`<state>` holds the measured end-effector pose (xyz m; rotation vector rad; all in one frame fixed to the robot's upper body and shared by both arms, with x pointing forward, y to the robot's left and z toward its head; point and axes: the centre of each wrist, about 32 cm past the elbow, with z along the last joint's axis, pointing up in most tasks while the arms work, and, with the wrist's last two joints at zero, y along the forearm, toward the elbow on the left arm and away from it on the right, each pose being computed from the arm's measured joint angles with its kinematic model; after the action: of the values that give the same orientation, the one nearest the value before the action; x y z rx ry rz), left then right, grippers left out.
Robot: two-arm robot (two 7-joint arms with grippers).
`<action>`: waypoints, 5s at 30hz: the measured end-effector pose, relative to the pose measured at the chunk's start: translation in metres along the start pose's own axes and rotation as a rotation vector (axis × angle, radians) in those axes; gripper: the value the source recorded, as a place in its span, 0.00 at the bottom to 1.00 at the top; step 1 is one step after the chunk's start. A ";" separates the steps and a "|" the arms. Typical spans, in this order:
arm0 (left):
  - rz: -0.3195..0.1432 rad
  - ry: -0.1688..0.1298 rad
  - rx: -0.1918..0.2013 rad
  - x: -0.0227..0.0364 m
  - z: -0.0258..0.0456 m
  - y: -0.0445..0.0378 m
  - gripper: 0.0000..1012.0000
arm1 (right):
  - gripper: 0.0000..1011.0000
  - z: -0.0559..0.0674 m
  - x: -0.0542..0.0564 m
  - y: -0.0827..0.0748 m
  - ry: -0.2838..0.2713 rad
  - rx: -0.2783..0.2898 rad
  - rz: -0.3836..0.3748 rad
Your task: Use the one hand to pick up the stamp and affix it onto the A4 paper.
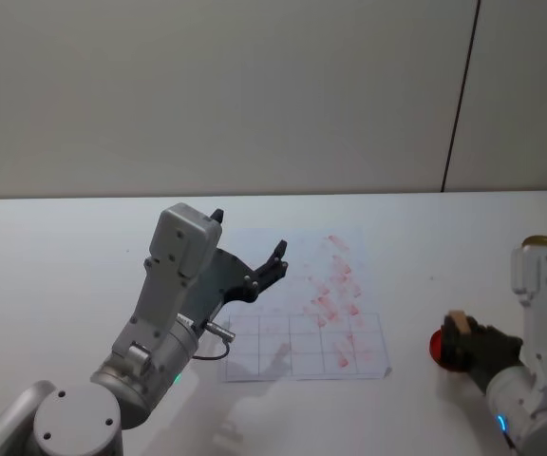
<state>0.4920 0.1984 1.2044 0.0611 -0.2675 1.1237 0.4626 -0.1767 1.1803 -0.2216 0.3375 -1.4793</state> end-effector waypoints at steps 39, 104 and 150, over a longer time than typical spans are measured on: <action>0.000 0.000 0.000 0.0000 0.0000 0.0000 0.98 | 0.22 0.014 -0.050 0.039 -0.091 -0.091 0.178; 0.000 0.000 0.000 0.0000 0.0000 0.0000 0.98 | 0.22 0.044 -0.044 0.021 -0.083 0.111 0.158; 0.000 0.000 0.000 0.0000 0.0000 0.0000 0.98 | 0.79 0.008 0.012 0.011 -0.042 -0.004 0.009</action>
<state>0.4920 0.1984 1.2044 0.0611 -0.2676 1.1237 0.4767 -0.1884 1.1831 -0.2538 0.3067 -1.4633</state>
